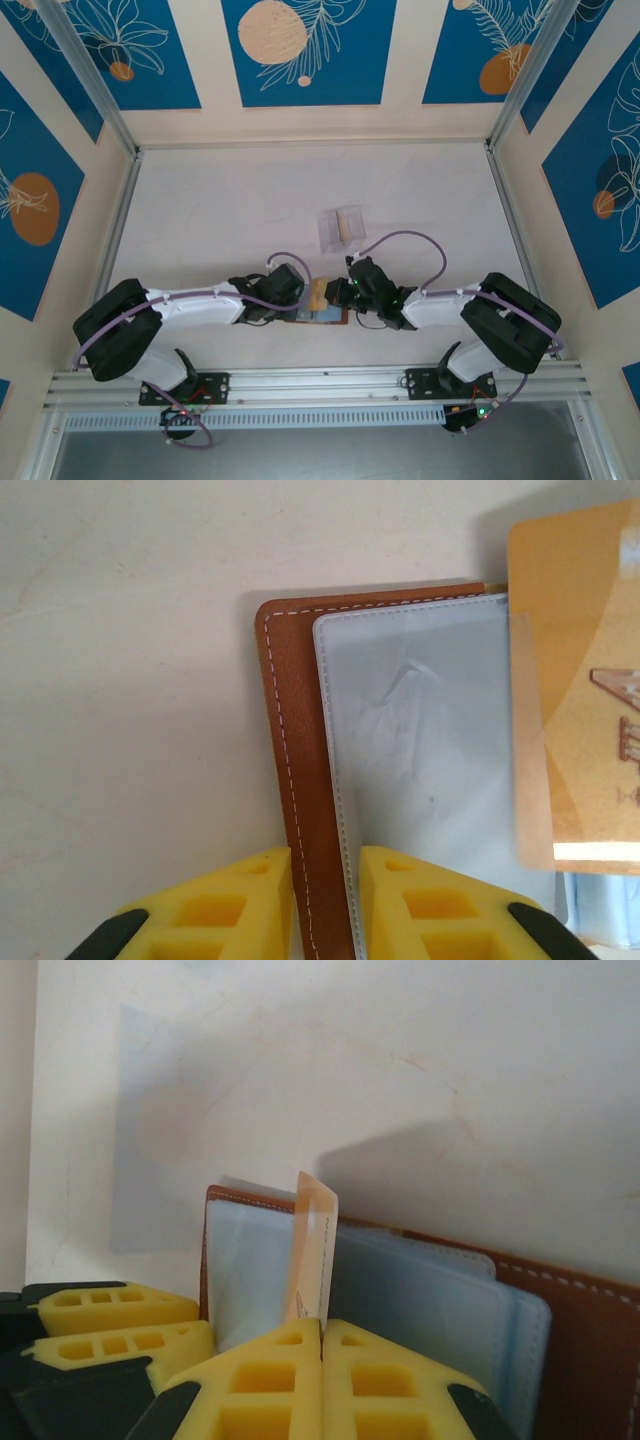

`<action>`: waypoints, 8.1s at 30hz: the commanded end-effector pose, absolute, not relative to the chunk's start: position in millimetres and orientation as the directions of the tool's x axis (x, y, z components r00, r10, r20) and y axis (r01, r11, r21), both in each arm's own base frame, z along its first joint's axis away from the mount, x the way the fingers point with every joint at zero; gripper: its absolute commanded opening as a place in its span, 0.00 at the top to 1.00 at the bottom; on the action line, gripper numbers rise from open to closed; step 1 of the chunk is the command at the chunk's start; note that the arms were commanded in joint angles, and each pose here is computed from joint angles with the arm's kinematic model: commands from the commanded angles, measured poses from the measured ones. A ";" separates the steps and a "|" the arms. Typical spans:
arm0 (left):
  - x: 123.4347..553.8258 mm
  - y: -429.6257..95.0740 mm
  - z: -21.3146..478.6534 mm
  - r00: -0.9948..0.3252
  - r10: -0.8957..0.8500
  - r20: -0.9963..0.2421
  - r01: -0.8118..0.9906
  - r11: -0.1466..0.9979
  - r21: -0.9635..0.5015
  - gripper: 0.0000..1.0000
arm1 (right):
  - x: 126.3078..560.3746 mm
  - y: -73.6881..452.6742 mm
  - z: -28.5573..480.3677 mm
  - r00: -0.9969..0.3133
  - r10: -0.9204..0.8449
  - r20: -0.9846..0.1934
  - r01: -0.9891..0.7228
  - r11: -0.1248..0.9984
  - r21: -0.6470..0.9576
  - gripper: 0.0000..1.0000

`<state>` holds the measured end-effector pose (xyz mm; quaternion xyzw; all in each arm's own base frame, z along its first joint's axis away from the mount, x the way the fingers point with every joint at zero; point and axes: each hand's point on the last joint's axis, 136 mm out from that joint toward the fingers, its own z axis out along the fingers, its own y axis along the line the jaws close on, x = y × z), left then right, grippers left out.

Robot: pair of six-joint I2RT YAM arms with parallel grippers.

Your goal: Put the credit cards into the card holder

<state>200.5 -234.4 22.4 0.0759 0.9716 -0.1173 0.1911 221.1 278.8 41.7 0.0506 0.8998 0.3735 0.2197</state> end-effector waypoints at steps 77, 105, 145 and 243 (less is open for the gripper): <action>209.1 -208.0 5.2 -0.956 0.100 -0.277 0.170 0.956 -0.240 0.85 | 187.3 311.2 4.1 -0.964 -0.056 -0.262 -0.199 0.805 0.559 0.95; 202.3 -196.6 -11.5 -0.964 0.063 -0.260 0.123 0.967 -0.222 0.85 | 208.8 323.0 62.6 -0.953 -0.171 -0.250 -0.283 0.797 0.533 0.99; 193.4 -193.4 -29.6 -0.972 0.068 -0.225 0.116 0.972 -0.204 0.85 | 237.4 289.1 66.3 -0.901 -0.317 -0.295 -0.369 0.919 0.140 0.74; 193.1 -199.4 -34.1 -0.973 0.068 -0.222 0.118 0.968 -0.219 0.84 | 268.5 281.8 34.5 -0.917 -0.323 -0.234 -0.348 0.935 0.071 0.73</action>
